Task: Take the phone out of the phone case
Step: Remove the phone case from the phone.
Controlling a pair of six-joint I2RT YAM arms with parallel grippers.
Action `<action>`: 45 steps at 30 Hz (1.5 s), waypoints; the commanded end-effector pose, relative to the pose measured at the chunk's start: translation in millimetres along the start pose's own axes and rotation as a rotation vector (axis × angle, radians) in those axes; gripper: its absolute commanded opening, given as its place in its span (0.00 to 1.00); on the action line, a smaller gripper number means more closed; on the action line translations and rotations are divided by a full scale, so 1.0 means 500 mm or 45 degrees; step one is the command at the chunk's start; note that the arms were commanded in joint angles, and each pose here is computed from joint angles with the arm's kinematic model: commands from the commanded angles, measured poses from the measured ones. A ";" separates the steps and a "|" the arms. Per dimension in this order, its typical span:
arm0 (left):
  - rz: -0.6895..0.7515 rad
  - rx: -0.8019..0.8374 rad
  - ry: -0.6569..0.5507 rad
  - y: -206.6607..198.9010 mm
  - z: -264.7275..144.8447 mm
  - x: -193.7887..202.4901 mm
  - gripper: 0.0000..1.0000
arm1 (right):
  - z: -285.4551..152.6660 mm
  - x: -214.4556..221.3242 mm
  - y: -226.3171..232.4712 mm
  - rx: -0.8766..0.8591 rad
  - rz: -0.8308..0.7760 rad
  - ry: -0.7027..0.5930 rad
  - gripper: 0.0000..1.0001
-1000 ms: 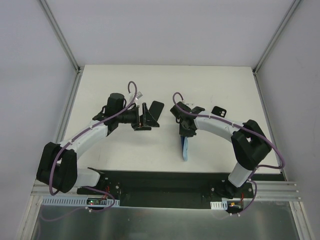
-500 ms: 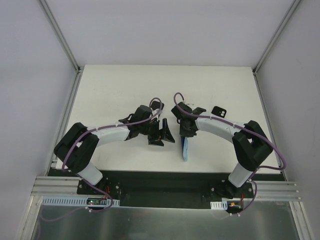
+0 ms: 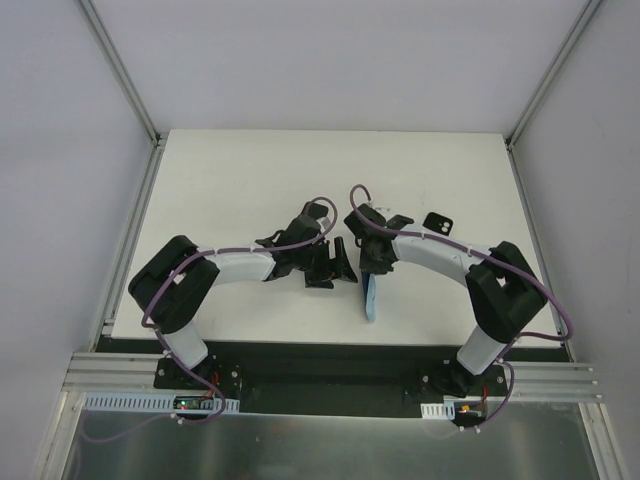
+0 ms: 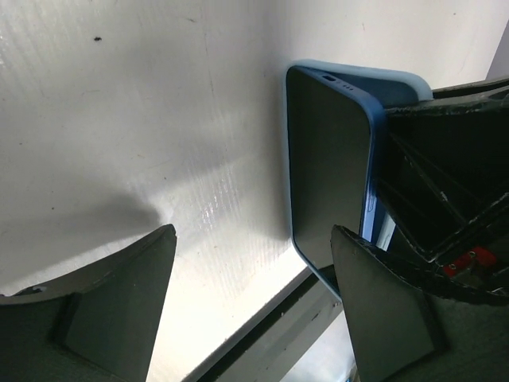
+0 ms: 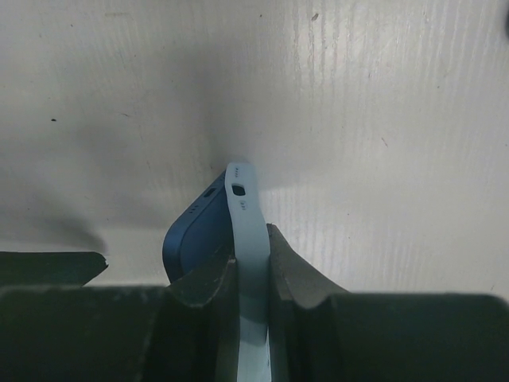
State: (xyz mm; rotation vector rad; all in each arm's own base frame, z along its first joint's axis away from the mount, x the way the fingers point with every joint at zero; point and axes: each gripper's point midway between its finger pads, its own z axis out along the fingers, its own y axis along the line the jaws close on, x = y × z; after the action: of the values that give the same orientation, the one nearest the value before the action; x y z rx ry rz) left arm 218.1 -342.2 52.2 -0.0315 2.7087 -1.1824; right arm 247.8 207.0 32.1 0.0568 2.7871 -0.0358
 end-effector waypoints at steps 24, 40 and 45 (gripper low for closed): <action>0.076 -0.017 -0.079 -0.023 -0.031 -0.004 0.77 | 0.084 0.154 0.146 -0.363 0.433 0.372 0.01; 0.104 -0.210 -0.169 0.047 -0.036 -0.007 0.69 | 0.092 0.171 0.141 -0.333 0.438 0.386 0.01; 0.130 -0.215 -0.245 0.040 -0.060 -0.024 0.68 | 0.097 0.179 0.132 -0.310 0.434 0.397 0.01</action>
State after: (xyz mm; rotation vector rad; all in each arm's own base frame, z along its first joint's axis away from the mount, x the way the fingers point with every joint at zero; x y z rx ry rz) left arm 213.3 -317.4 53.7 -0.0019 2.6726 -0.9589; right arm 257.8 305.7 12.2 0.5028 2.7255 0.6840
